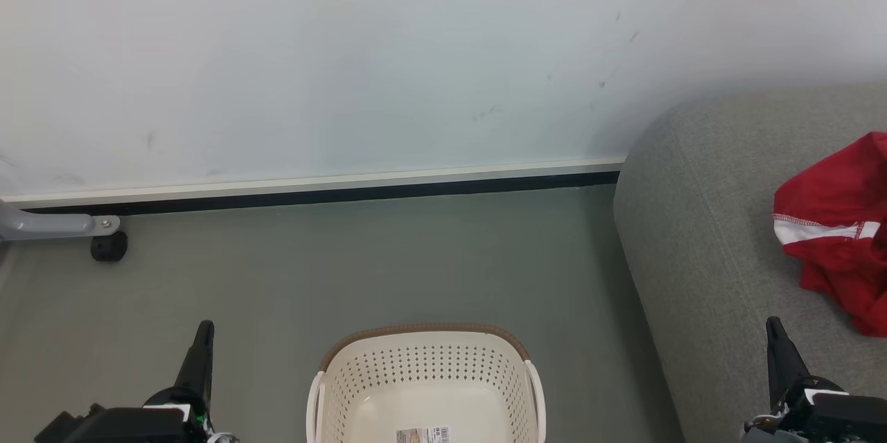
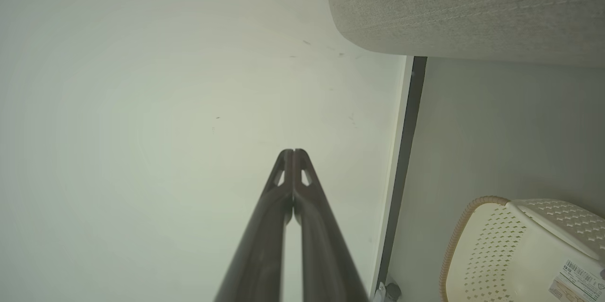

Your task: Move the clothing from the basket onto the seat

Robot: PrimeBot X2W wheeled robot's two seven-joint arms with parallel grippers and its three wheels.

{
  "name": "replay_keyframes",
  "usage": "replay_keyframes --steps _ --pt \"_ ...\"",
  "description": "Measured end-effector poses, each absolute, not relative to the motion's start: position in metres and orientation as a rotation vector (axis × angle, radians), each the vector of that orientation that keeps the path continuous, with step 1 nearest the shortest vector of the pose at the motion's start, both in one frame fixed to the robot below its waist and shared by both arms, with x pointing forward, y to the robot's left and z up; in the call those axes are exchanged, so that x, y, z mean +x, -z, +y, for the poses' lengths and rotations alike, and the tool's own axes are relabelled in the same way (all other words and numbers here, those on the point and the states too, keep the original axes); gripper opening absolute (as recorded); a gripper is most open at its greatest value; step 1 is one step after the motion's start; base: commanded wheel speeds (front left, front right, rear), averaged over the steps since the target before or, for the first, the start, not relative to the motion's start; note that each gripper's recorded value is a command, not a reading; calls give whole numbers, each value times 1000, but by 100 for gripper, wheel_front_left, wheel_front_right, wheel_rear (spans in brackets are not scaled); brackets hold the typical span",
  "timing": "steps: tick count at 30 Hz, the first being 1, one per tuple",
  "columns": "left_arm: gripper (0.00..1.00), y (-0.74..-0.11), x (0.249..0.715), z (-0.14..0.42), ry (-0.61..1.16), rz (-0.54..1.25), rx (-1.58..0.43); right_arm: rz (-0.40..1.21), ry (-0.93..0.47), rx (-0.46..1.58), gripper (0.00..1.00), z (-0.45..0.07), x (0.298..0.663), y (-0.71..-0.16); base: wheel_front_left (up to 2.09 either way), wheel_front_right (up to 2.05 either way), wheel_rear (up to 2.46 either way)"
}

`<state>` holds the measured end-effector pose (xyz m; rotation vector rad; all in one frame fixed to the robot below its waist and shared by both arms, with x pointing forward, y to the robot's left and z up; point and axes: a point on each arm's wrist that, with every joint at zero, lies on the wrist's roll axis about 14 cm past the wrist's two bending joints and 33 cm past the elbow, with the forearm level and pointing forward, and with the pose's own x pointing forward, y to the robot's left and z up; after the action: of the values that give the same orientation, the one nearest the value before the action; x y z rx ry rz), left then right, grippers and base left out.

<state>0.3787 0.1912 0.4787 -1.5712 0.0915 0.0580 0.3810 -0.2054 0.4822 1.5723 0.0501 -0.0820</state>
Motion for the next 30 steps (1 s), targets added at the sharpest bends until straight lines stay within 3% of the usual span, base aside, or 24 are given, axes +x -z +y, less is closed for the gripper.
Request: replay_keyframes --steps 30 --pt "0 -480 379 191 -53 86 -1571 50 82 1573 0 -205 381 -482 0 0 0"
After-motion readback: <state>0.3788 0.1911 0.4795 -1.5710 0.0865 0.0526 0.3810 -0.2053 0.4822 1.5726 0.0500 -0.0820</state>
